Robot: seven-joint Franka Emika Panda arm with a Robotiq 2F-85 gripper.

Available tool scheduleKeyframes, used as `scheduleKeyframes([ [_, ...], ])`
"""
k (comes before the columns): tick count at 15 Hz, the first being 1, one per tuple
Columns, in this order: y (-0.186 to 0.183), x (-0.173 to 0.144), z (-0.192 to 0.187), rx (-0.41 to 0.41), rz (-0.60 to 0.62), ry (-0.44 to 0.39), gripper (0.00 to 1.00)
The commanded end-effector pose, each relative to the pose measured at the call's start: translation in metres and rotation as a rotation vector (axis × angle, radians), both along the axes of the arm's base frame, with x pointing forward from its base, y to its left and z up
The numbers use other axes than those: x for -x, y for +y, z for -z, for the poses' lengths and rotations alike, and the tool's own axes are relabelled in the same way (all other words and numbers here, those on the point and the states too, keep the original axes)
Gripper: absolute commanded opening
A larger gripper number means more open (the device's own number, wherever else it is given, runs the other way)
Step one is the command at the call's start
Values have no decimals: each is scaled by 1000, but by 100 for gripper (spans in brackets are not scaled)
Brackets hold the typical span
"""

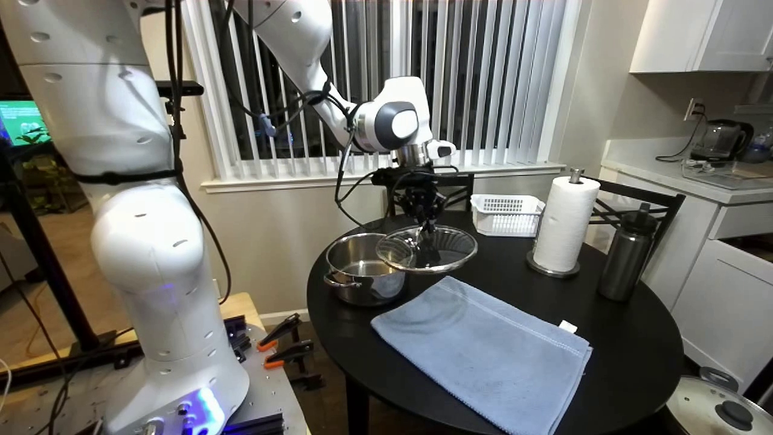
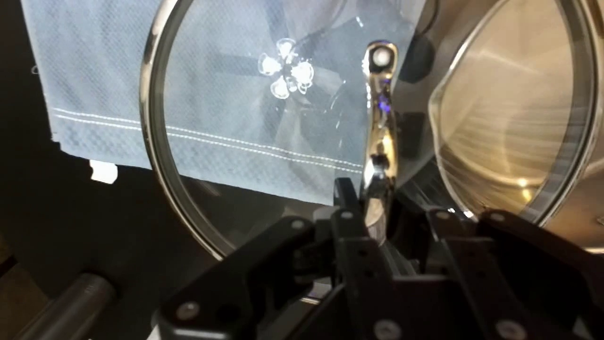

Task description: Put the glass lid on the silver pot

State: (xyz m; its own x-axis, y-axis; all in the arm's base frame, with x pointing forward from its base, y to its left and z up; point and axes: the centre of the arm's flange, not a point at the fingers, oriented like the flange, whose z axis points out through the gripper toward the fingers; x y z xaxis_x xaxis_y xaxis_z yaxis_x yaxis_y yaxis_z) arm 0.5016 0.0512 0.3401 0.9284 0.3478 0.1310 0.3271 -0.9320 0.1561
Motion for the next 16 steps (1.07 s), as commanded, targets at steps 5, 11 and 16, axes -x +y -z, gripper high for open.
scheduleKeyframes([
  [5, 77, 4, -12, -35, -88, 20, 4],
  [11, 102, 6, 10, -61, -68, 38, 4],
  [16, 111, 14, 41, -54, -28, 74, 4],
])
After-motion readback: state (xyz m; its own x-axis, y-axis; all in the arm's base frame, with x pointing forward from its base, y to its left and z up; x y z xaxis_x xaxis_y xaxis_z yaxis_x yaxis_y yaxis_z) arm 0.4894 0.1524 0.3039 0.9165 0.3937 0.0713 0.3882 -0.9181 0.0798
